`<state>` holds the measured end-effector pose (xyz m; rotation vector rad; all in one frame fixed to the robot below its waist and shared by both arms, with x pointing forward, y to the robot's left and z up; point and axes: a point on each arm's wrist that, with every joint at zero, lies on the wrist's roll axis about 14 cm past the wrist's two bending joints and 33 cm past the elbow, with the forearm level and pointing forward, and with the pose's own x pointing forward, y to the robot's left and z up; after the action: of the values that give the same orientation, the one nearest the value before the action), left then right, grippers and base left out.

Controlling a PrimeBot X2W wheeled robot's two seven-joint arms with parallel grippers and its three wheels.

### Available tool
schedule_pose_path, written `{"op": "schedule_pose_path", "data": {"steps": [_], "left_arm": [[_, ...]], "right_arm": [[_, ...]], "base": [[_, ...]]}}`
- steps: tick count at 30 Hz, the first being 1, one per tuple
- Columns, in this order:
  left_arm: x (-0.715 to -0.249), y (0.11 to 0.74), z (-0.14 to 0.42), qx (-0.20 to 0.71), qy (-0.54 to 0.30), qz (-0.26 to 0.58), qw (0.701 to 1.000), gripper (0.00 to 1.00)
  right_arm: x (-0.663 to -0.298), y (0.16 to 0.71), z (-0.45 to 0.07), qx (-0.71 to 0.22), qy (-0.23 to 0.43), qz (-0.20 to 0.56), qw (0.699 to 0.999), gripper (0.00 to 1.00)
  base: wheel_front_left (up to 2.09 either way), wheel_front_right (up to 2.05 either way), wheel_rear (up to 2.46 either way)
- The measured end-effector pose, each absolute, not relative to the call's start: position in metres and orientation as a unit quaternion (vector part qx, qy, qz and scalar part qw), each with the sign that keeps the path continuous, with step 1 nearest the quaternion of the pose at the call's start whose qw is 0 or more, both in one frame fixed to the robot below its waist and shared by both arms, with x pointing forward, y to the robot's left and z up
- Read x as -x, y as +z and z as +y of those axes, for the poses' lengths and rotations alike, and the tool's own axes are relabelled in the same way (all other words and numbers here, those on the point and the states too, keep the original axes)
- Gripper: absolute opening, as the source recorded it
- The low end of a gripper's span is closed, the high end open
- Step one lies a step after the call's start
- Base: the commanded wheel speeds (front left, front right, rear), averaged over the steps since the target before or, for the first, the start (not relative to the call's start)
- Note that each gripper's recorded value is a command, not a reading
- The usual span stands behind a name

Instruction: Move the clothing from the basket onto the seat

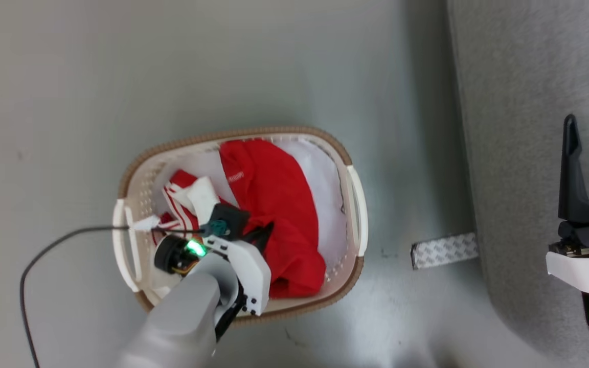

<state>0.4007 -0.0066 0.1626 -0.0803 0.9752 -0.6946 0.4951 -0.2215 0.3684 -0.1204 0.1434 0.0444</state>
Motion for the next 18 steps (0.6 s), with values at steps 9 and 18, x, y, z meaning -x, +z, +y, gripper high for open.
{"op": "schedule_pose_path", "data": {"steps": [9,18], "left_arm": [[-0.426,0.239,0.004,0.103,-0.265,0.377,0.882,0.00],[-0.429,0.333,0.010,0.125,-0.252,0.270,0.921,0.00]], "right_arm": [[-0.480,0.419,-0.208,0.026,0.021,0.033,0.999,1.00],[-0.439,0.461,-0.190,0.003,0.034,0.008,0.999,1.00]], "base": [[0.00,0.00,0.00],[0.00,0.00,0.00]]}}
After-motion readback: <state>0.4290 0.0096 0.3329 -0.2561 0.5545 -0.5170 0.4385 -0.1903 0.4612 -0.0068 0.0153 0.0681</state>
